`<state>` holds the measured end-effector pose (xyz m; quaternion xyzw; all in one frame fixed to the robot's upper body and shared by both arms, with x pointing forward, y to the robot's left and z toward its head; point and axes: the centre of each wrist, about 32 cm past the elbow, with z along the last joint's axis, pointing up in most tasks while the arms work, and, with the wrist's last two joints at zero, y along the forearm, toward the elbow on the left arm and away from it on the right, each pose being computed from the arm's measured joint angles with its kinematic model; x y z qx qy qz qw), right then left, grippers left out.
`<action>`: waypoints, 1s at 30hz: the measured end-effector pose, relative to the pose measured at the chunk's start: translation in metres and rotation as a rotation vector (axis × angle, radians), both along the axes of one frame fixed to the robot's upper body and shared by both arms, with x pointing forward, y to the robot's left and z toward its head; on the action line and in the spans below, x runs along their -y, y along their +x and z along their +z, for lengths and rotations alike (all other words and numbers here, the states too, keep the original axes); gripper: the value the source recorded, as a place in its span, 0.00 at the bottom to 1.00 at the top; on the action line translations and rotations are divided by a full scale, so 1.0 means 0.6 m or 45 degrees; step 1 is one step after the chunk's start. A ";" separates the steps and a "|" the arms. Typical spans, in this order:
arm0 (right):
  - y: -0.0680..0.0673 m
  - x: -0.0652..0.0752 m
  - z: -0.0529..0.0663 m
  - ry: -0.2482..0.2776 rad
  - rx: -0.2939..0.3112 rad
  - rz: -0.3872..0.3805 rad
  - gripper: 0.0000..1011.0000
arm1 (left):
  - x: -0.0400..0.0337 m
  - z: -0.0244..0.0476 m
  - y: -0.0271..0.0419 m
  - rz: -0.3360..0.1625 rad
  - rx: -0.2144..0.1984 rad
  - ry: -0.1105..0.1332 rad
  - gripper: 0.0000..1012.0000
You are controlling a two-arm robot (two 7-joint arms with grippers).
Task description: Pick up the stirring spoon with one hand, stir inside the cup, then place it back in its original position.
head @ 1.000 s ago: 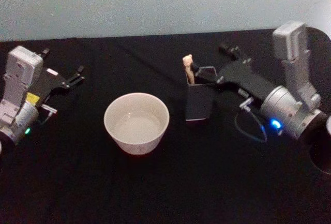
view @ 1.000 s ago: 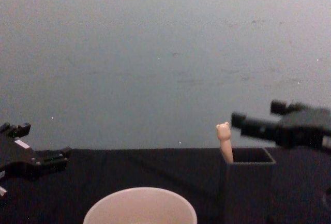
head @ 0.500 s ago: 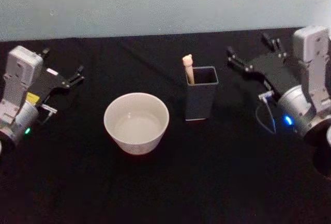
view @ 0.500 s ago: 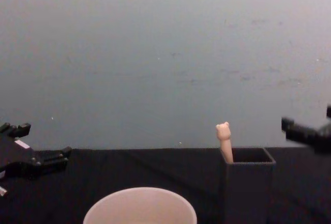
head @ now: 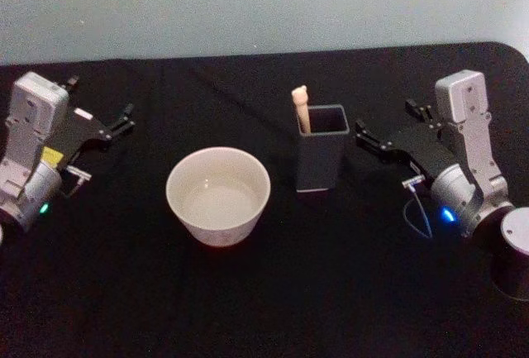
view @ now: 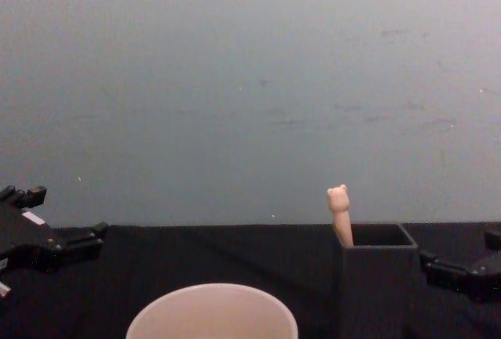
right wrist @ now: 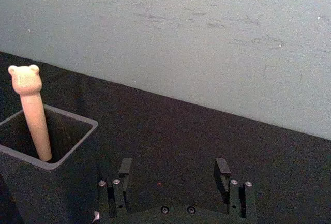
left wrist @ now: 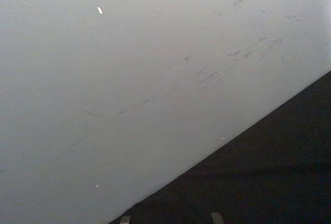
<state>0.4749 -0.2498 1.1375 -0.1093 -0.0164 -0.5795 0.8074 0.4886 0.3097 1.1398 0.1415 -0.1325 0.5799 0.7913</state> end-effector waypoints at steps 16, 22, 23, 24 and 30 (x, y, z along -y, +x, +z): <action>-0.001 0.000 0.004 0.006 0.020 0.004 0.99 | 0.000 0.000 0.000 0.000 0.000 0.000 0.99; -0.001 0.000 0.005 0.007 0.023 0.004 0.99 | 0.000 0.000 0.000 0.000 0.000 0.000 0.99; -0.001 0.000 0.005 0.007 0.023 0.004 0.99 | 0.000 0.000 0.000 0.000 0.000 0.000 0.99; -0.001 0.000 0.005 0.007 0.024 0.004 0.99 | 0.000 0.000 0.000 0.000 0.000 0.000 0.99; -0.001 0.000 0.005 0.007 0.025 0.004 0.99 | 0.000 0.000 0.000 0.000 0.000 0.000 0.99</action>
